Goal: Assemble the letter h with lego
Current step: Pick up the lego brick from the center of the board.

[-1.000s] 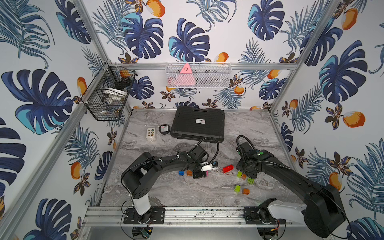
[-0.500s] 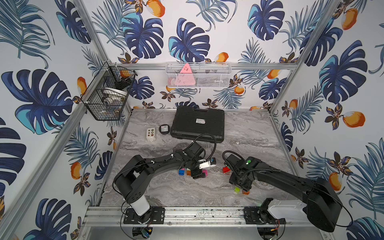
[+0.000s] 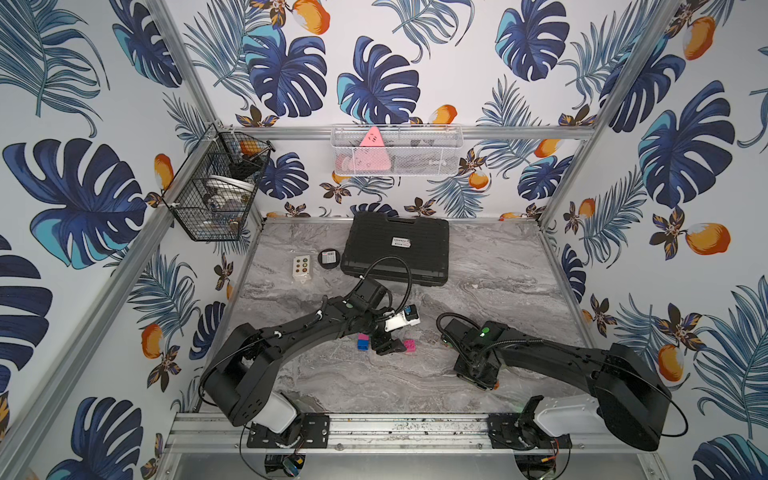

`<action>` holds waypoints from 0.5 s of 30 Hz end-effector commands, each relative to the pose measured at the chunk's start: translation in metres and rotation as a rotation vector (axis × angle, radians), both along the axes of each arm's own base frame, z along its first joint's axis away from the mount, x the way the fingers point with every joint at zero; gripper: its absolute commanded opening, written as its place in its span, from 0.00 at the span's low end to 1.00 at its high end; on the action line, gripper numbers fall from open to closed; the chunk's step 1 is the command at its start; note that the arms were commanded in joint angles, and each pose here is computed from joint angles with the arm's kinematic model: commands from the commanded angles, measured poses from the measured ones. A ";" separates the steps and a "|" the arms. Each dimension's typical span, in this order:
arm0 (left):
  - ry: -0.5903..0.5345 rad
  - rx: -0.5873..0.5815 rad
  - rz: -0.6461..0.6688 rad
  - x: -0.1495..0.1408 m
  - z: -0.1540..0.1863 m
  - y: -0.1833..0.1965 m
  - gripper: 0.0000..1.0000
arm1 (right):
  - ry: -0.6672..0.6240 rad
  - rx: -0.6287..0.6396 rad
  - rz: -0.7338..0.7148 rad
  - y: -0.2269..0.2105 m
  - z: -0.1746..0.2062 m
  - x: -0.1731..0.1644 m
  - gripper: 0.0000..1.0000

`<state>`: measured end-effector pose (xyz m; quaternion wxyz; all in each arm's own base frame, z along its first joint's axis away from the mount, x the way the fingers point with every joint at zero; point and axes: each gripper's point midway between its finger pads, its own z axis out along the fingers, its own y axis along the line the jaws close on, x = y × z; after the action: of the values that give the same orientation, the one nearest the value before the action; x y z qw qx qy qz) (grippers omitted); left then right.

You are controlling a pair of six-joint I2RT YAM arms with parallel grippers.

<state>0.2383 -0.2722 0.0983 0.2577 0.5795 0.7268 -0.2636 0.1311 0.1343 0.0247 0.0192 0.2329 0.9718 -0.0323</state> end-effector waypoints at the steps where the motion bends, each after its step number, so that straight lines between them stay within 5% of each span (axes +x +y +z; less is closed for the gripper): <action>1: -0.018 -0.088 -0.050 -0.006 0.017 -0.005 0.77 | -0.063 0.014 0.093 0.015 0.004 0.016 0.30; 7: -0.011 -0.188 -0.124 -0.024 0.031 -0.004 0.78 | -0.077 0.074 0.272 0.052 0.006 0.024 0.27; 15: 0.042 -0.361 -0.203 -0.044 0.051 0.002 0.83 | -0.259 0.512 0.434 0.139 0.064 0.029 0.27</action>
<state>0.2055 -0.2649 0.1331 0.2993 0.5745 0.6573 -0.3852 0.1553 0.2367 0.0631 0.0740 0.0552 0.9849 0.1464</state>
